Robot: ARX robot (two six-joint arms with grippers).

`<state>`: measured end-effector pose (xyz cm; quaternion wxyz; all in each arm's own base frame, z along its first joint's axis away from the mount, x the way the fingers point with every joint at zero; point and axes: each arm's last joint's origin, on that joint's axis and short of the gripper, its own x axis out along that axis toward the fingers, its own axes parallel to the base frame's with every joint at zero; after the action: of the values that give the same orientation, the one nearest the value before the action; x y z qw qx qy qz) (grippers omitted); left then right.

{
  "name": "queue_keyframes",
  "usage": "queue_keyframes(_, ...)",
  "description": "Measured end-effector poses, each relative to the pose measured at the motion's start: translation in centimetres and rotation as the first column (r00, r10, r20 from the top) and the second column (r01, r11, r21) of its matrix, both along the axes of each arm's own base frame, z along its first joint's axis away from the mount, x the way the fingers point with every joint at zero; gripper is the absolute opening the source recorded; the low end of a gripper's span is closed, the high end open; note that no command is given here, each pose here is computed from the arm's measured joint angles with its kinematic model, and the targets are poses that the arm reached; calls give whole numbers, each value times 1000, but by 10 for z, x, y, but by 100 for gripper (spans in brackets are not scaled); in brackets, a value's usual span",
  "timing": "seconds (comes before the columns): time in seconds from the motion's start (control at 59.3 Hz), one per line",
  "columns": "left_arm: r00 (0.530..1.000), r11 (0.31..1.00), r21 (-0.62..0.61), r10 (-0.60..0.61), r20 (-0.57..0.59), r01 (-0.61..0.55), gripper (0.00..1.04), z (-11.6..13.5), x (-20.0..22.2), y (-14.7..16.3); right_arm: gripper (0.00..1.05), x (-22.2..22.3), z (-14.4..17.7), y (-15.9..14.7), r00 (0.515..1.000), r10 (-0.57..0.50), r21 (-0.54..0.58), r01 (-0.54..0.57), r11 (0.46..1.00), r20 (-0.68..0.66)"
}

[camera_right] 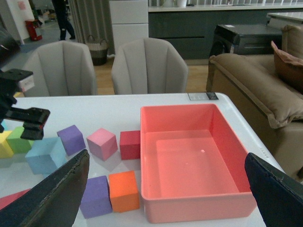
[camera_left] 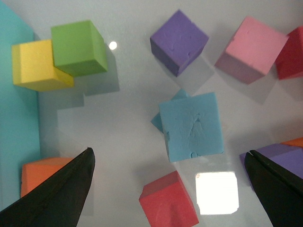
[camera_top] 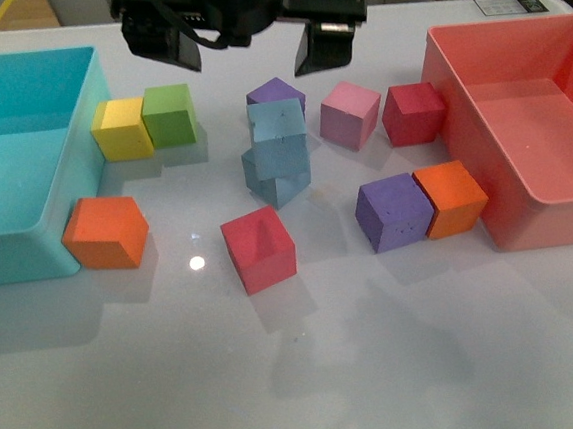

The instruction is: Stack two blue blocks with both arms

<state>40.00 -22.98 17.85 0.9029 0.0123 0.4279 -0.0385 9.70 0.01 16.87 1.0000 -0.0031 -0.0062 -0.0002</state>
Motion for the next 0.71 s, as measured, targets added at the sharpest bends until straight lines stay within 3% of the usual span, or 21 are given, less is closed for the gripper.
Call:
queue_keyframes(0.152,997,999,-46,25,68,-22,96,28,-11,13,96,0,0,0,1000,0,0,0,1000,0)
queue_keyframes(0.219,997,999,-42,27,74,-24,96,28,-11,14,96,0,0,0,1000,0,0,0,1000,0)
queue_keyframes(0.253,987,999,-15,33,159,-31,92,21,-10,15,96,0,0,0,1000,1,0,-1,1000,0)
queue_keyframes(0.303,942,998,18,49,333,-58,83,10,-13,24,96,0,0,0,1000,2,0,-2,1000,0)
queue_keyframes(0.371,877,999,19,31,479,-45,73,-4,-28,43,96,0,0,0,1000,1,0,-1,1000,0)
queue_keyframes(0.405,817,999,-14,42,574,-42,65,-7,-40,58,96,0,0,0,1000,-1,0,1,1000,0)
queue_keyframes(0.489,688,997,-73,79,722,-38,51,3,-66,91,96,0,0,0,1000,-1,0,1,1000,0)
queue_keyframes(0.556,619,994,-98,107,778,-48,40,13,-84,114,96,0,0,0,1000,0,0,0,1000,0)
queue_keyframes(0.607,594,993,-103,120,795,-63,32,17,-97,131,96,0,0,0,1000,0,0,0,1000,0)
queue_keyframes(0.708,622,995,-79,98,777,-58,14,4,-125,152,96,0,0,0,1000,0,0,0,1000,0)
